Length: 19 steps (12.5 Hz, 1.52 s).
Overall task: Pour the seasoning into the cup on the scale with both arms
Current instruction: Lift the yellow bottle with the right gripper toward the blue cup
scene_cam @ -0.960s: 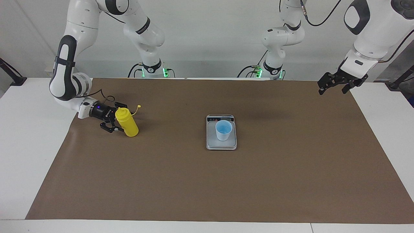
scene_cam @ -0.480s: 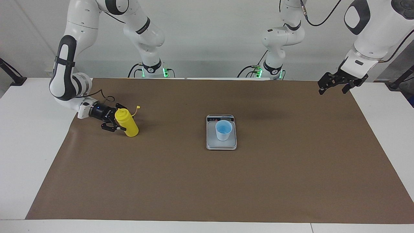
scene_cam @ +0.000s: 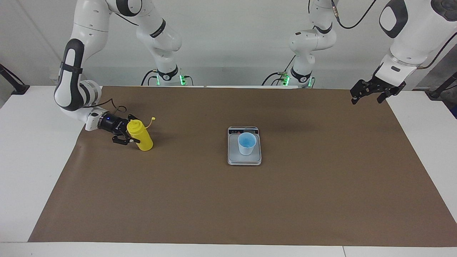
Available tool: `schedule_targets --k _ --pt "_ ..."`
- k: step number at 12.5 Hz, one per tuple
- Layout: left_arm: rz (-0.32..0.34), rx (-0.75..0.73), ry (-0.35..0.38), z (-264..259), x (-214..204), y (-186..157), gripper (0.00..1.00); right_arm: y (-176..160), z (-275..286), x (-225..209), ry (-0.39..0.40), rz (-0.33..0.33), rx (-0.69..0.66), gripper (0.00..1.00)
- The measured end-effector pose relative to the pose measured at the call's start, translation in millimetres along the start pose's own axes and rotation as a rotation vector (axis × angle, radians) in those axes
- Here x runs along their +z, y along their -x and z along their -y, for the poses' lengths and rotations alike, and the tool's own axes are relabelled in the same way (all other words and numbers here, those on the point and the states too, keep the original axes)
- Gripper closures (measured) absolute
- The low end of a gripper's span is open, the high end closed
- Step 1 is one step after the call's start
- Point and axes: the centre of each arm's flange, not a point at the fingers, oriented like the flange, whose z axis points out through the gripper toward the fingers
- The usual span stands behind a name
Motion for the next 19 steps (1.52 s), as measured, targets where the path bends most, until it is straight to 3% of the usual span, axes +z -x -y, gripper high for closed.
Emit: schedule_targets --k 4,9,14,19 --pt "0.000 -0.001 0.000 0.8 0.0 0.0 0.00 -33.9 -9.3 20.8 -0.001 0.064 -0.041 0.44" --pt "0.000 -0.001 0.000 0.8 0.0 0.0 0.00 -107.5 -15.0 50.5 0.028 0.254 -0.069 0.44" --pt "0.000 -0.002 0.000 0.8 0.0 0.0 0.00 -123.3 -16.0 101.8 0.081 0.454 -0.085 0.44" --pt "0.000 -0.002 0.000 0.8 0.0 0.0 0.00 -138.7 -2.3 171.0 0.137 0.555 -0.100 0.44"
